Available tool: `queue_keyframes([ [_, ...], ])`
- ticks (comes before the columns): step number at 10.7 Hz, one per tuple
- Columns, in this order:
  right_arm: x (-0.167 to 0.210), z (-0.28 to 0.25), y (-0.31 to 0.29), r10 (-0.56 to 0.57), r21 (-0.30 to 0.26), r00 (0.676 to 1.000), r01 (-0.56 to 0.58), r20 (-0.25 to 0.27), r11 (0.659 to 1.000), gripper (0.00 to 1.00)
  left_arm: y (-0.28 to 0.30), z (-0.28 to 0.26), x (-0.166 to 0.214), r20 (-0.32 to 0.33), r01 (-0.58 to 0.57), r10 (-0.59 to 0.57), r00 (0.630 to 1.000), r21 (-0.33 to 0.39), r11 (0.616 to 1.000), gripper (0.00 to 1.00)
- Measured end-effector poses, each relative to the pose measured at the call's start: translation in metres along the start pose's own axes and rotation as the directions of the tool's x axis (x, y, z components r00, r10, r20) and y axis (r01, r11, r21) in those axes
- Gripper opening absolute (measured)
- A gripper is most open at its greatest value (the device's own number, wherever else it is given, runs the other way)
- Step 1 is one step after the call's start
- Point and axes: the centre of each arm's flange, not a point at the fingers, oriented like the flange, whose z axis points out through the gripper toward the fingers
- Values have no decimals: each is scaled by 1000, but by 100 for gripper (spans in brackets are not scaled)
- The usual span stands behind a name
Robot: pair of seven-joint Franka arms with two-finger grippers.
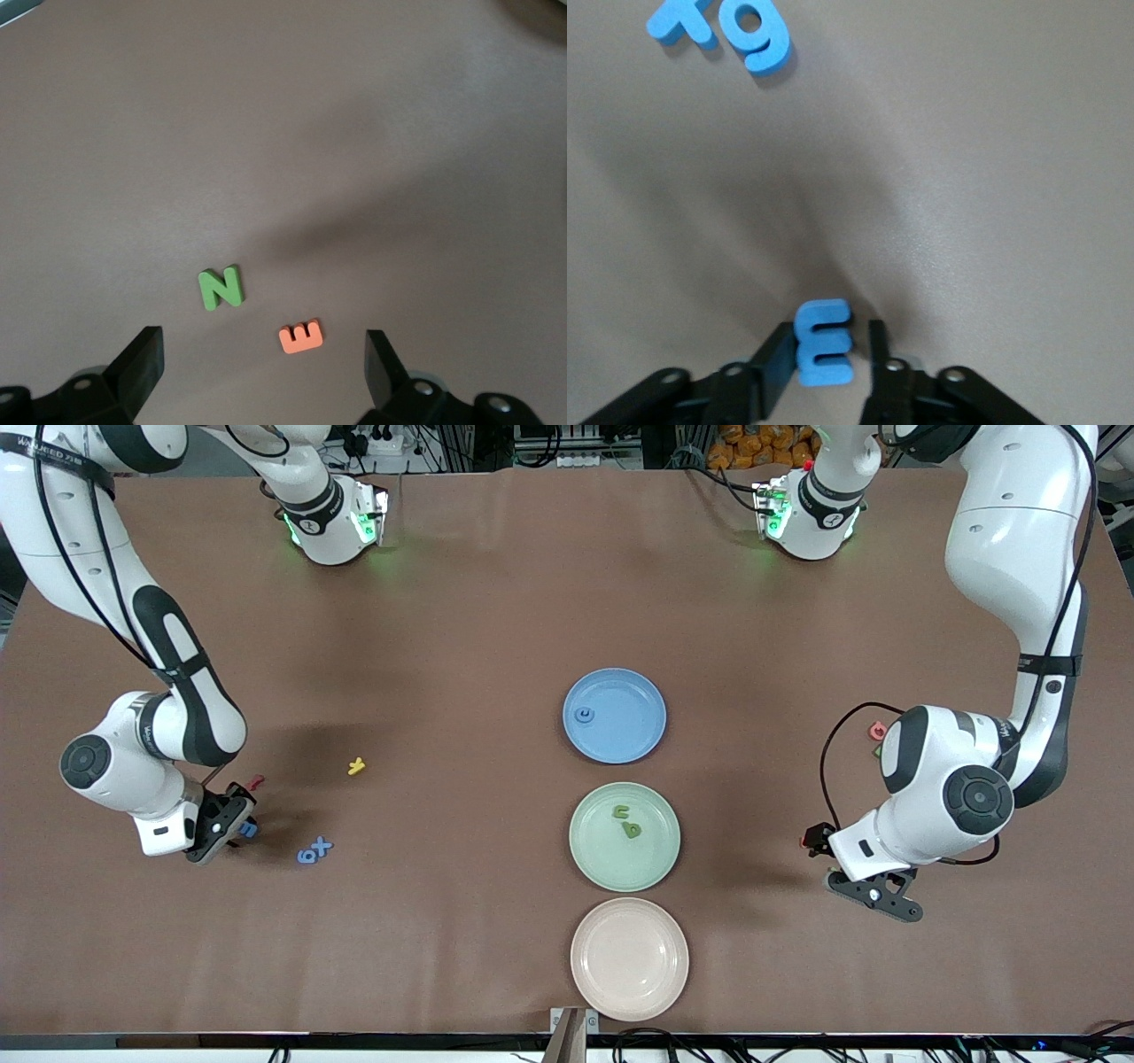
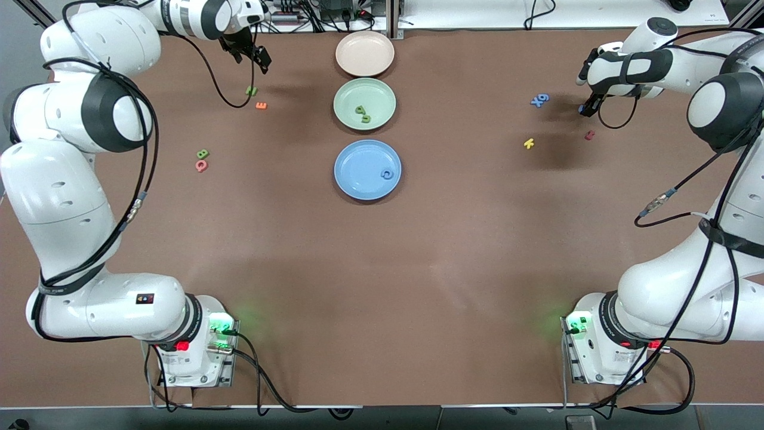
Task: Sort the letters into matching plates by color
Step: 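Release the 9 and reach the green N while the right gripper grasps blue E, then place the blue E in the blue plate while the left gripper grasps N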
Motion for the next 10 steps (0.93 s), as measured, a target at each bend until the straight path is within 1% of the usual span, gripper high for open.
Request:
queue_keyframes([
  [1, 0, -1, 1, -1, -3, 1000, 1, -1, 1000, 32, 3, 2, 0, 9, -29, 29, 1000, 26, 999, 100],
  [2, 0, -1, 1, -1, -3, 1000, 1, -1, 1000, 31, 2, 4, 0, 20, -59, 58, 998, 65, 996, 100],
  [3, 1, -4, 2, -1, -8, 1000, 1, -2, 1000, 27, -6, 5, -2, 28, -67, 65, 998, 87, 994, 100],
  [5, 1, -3, 1, -1, -5, 1000, 1, -1, 1000, 27, -34, 10, -11, 25, -86, 84, 996, 92, 992, 100],
  [7, 2, -5, 0, 16, 1, 1000, -16, 0, 1000, 27, -63, 21, -21, 7, -83, 82, 997, 91, 992, 100],
  [8, 7, -10, -1, 54, 16, 999, -54, 5, 998, 27, -72, 27, -25, 1, -84, 85, 996, 86, 993, 100],
  [9, 19, -22, -6, 122, 39, 992, -123, 17, 992, 27, -74, 31, -26, -1, -91, 91, 996, 83, 992, 100],
  [10, 40, -37, -15, 211, 57, 977, -212, 35, 976, 27, -72, 32, -26, -2, -94, 95, 996, 80, 992, 100],
])
